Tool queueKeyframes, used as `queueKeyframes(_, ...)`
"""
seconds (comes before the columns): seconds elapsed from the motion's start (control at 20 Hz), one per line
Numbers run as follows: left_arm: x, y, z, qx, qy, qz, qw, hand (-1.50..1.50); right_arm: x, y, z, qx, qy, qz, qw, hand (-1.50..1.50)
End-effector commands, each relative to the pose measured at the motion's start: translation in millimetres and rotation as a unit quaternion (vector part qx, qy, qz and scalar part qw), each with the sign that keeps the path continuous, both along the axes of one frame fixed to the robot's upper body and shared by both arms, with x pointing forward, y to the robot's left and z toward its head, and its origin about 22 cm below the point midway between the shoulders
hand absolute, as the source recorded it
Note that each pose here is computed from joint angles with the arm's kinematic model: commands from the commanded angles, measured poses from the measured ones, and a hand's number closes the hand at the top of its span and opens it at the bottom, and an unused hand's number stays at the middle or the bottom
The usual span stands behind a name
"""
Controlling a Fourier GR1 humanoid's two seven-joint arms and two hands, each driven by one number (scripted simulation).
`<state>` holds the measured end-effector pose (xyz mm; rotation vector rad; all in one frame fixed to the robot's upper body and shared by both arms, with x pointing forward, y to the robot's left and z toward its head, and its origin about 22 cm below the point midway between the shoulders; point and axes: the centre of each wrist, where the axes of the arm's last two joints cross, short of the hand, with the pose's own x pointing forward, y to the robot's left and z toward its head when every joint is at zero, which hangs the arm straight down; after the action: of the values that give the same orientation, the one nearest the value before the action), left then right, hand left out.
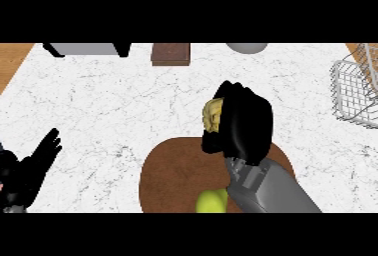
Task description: Pick the squash from the cutting board and place it in the tiered basket
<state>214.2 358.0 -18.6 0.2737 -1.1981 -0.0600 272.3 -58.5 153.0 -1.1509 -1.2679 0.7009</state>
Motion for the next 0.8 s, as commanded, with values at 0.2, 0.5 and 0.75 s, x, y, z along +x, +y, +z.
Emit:
queueKeyframes(0.2, 3.3, 10.5, 1.6, 0.010, 0.000, 0.004, 0.9999, 0.00, 1.8, -25.0, 61.9, 0.004, -0.083, -0.113, 0.990, 1.50)
queueKeyframes(0.5, 6.1, -1.1, -0.4, -0.008, 0.002, -0.003, 1.0000, 0.00, 26.3, -62.5, 104.6, 0.051, -0.142, -0.131, 0.980, 1.50)
queueKeyframes(0.75, 10.4, 10.9, 5.1, -0.001, 0.007, 0.002, 1.0000, 0.00, 63.9, -103.6, 93.6, 0.058, -0.153, -0.135, 0.977, 1.50)
